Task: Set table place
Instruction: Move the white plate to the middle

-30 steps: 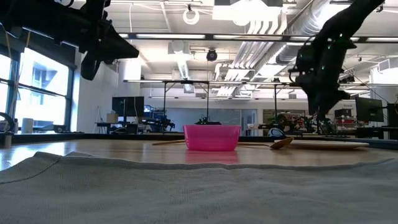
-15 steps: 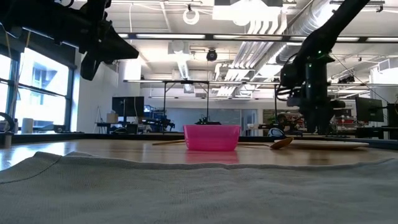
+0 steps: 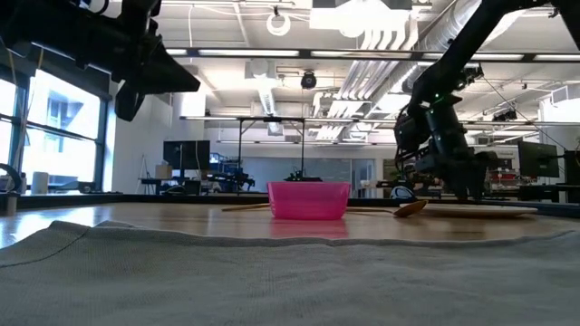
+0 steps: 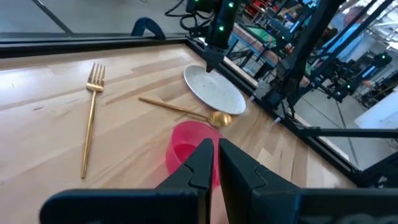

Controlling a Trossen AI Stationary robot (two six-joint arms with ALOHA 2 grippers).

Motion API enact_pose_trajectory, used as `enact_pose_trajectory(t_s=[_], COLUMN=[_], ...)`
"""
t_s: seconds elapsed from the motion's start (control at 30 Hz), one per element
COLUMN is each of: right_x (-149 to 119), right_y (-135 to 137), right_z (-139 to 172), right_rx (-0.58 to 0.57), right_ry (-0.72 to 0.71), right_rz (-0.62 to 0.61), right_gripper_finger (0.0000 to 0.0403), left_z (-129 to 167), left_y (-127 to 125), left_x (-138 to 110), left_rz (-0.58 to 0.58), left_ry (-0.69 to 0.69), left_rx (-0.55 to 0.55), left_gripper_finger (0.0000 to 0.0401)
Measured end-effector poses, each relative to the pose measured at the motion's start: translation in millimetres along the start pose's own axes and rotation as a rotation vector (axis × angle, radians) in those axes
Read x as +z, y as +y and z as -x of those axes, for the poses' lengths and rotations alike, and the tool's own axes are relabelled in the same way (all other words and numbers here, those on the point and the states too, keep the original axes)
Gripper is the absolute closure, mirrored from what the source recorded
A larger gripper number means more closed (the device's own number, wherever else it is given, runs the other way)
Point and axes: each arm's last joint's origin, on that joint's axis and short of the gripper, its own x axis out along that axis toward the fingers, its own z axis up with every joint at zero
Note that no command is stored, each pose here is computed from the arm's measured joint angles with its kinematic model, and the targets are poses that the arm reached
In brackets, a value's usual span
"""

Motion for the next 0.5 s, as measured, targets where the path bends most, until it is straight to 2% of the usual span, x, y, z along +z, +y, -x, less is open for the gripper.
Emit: enact_pose_trajectory(t_s=[0.2, 0.5], right_x=[13, 25], right_y=[7, 52], right_z=[-4, 7], right_rx=[0.062, 0.123], right_ry=[-0.010, -0.189], right_rz=[-0.002, 0.085], right_gripper_finger=[0.0222, 0.0222], left_z=[0, 0], left_y=[0, 0], left_x=[0, 0], left_rz=[-0.020, -0.023], left_ry=[0.007, 0.006], left_rx=[-0.004, -0.004], left_gripper_finger=[0.0387, 0.0387])
